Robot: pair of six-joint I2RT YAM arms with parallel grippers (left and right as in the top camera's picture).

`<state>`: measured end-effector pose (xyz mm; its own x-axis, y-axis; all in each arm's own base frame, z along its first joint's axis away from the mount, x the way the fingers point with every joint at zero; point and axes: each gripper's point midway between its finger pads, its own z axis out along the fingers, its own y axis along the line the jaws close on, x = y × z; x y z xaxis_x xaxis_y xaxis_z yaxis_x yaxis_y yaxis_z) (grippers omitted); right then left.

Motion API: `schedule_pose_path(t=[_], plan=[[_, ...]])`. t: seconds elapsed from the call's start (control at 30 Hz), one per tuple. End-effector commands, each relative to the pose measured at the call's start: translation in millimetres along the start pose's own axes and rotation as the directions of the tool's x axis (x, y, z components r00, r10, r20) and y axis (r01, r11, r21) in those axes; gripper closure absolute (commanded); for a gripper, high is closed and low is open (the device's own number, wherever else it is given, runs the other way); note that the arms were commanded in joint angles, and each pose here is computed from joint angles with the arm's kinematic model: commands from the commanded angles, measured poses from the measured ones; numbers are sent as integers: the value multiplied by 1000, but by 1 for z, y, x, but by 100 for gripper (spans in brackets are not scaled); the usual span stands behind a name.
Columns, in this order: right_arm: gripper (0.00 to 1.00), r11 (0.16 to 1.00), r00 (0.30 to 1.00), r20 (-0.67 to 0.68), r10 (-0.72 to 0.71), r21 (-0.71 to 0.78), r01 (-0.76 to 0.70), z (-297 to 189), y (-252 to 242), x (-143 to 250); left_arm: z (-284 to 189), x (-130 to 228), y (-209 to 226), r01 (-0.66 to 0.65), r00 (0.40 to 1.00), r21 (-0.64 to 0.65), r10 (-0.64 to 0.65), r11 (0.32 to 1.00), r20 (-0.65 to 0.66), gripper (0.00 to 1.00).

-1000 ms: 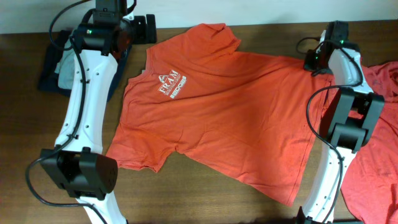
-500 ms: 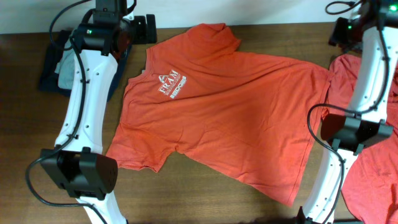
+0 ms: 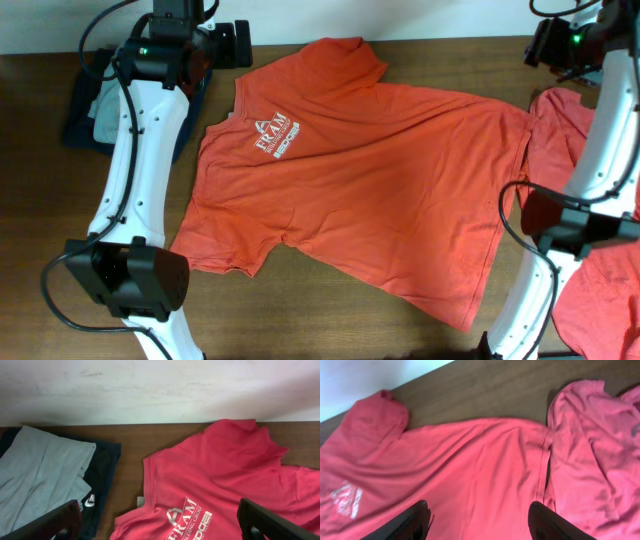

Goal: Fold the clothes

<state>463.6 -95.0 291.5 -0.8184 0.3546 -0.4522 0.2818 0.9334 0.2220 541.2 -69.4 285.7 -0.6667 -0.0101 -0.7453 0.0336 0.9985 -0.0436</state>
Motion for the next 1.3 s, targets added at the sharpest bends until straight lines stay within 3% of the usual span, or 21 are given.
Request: schedule_pose_path(t=[0.0,0.2,0.4,0.53,0.93,1.27], plan=[[32,1000,999,41,-30,-1,30,-59,8,20,3,1,2,3,1000,-5,-3,1000,-4,1],[31,995,993,-116,3,103,10,-78,-13,97,3,7,3,3,1000,-9,-3,1000,-27,1],[31,992,948,-315,46,129,-5,-62,-27,181,-2,40,8,7,987,-29,-12,1000,-163,1],[30,992,938,-343,59,128,-16,-42,-34,215,-10,56,11,13,974,-40,-21,999,-226,1],[24,990,896,-426,123,119,-79,5,-45,296,-45,81,14,48,941,-54,-63,997,-331,1],[23,990,894,-430,125,117,-82,16,-47,302,-47,89,15,43,929,-59,-61,997,-364,1]])
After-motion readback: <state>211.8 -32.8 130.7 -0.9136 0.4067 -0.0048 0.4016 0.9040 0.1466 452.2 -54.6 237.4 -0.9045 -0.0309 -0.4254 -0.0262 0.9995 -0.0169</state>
